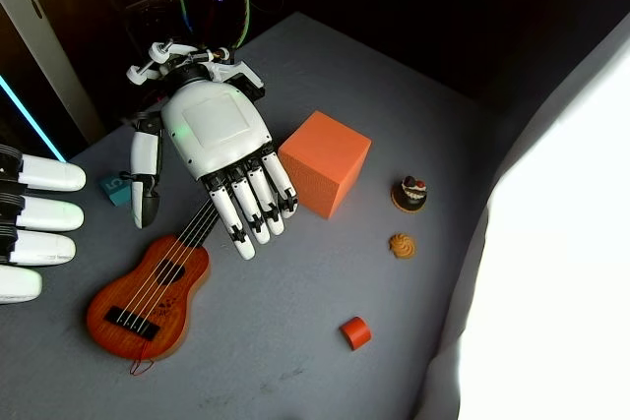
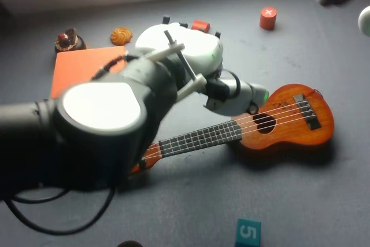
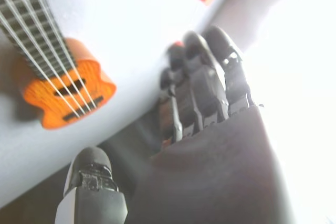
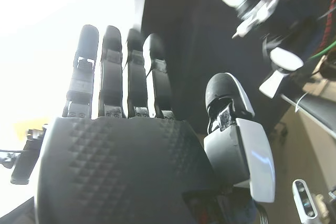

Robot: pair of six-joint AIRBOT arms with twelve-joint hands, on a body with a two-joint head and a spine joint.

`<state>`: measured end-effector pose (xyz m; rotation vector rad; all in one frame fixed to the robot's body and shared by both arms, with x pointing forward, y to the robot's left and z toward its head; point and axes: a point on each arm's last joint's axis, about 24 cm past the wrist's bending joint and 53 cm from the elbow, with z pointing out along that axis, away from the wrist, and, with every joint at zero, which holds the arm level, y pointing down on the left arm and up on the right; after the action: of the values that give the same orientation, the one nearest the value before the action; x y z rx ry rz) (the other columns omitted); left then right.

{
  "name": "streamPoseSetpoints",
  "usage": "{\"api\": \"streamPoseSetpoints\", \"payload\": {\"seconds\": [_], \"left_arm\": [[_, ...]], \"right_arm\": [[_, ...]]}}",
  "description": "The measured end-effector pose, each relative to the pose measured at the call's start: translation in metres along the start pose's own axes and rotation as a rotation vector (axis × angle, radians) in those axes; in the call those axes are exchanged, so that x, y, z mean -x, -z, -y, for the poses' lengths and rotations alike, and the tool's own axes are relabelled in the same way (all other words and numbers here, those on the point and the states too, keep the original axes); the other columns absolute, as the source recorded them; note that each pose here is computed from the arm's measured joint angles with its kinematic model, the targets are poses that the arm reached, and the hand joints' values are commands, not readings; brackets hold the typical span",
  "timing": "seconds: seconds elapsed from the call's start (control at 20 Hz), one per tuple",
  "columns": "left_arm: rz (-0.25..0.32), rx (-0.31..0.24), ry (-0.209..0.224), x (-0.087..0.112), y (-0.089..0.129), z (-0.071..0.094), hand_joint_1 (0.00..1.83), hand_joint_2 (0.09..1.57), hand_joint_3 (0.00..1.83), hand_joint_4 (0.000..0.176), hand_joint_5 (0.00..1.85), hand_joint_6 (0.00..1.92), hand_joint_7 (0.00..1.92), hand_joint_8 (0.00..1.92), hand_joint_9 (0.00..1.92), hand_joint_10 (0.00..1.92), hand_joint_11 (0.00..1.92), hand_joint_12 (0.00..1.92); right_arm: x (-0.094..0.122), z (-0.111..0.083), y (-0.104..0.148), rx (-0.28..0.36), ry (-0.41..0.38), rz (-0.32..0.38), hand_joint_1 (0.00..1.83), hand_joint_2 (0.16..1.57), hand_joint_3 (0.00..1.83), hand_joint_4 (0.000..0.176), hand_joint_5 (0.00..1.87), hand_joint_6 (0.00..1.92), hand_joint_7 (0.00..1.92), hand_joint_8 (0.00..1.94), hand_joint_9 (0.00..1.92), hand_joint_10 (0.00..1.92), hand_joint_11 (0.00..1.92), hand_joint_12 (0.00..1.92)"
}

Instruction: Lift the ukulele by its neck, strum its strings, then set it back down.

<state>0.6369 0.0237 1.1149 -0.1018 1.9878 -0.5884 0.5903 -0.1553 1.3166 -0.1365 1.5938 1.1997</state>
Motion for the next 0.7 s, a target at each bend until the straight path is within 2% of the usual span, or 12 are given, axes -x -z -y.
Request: {"api": "streamPoseSetpoints", "payload": {"seconds": [0.05,0.1,0.15,0.2,0.25,0.3,0.4,0.55,0.7], "left_arm": [[-0.009,-0.013,0.012,0.005,-0.001,0.001,0.0,1.22,0.0,0.0,1.09,0.09,1.04,0.82,0.95,1.08,0.66,1.45],[-0.021,-0.029,0.007,0.009,-0.003,0.003,0.0,1.24,0.0,0.0,1.12,0.11,1.05,0.96,1.0,1.15,0.73,1.46],[-0.027,-0.043,0.003,0.016,-0.002,0.005,0.0,1.24,0.0,0.0,1.09,0.31,1.06,1.09,1.07,1.23,0.8,1.5],[-0.027,-0.075,-0.023,0.026,-0.002,0.011,0.0,1.24,0.0,0.0,0.99,0.8,1.13,1.2,1.14,1.38,0.91,1.57],[-0.026,-0.097,-0.037,0.033,-0.001,0.015,0.0,1.24,0.0,0.0,0.99,1.06,1.19,1.26,1.18,1.48,1.0,1.65],[-0.031,-0.116,-0.041,0.039,0.001,0.017,0.0,1.24,0.0,0.0,1.0,1.17,1.23,1.28,1.21,1.51,1.04,1.68],[-0.071,-0.127,-0.009,0.041,0.004,0.014,0.0,1.21,0.0,0.0,1.07,1.2,1.27,1.35,1.22,1.6,1.08,1.79],[-0.091,-0.14,-0.011,0.049,0.009,0.016,0.0,1.22,0.0,0.0,1.06,1.27,1.29,1.42,1.25,1.68,1.08,1.91],[-0.099,-0.152,-0.024,0.064,0.015,0.024,0.0,1.23,0.0,0.0,1.07,1.34,1.29,1.51,1.25,1.75,1.08,1.92]], "right_arm": [[-0.001,-0.001,0.0,0.0,0.033,-0.002,0.03,1.33,0.0,0.0,0.62,1.4,0.74,1.49,0.62,1.76,0.51,1.92],[-0.003,-0.002,0.0,0.0,0.062,-0.004,0.0,1.34,0.0,0.0,0.68,1.46,0.79,1.55,0.67,1.82,0.6,1.92],[-0.005,-0.003,-0.001,-0.002,0.084,-0.007,0.0,1.34,0.0,0.0,0.74,1.46,0.85,1.57,0.72,1.82,0.67,1.92],[-0.008,-0.003,-0.002,-0.01,0.098,-0.012,0.0,1.34,0.0,0.0,0.79,1.46,0.94,1.57,0.84,1.84,0.8,1.92],[-0.008,-0.003,-0.002,-0.011,0.102,-0.013,0.0,1.35,0.0,0.0,0.84,1.45,1.06,1.54,0.97,1.86,0.89,1.92],[-0.007,-0.003,-0.002,-0.012,0.098,-0.011,0.0,1.35,0.0,0.0,0.88,1.42,1.14,1.53,1.05,1.87,0.97,1.92],[-0.007,-0.001,-0.002,-0.02,0.102,-0.011,0.0,1.35,0.0,0.0,0.99,1.5,1.24,1.63,1.19,1.92,1.13,1.92],[-0.007,-0.001,-0.002,-0.019,0.101,-0.01,0.0,1.34,0.0,0.0,0.98,1.54,1.21,1.69,1.19,1.92,1.12,1.92],[-0.007,-0.003,-0.002,-0.012,0.102,-0.011,0.0,1.34,0.0,0.0,0.99,1.56,1.21,1.69,1.22,1.92,1.16,1.92]]}}
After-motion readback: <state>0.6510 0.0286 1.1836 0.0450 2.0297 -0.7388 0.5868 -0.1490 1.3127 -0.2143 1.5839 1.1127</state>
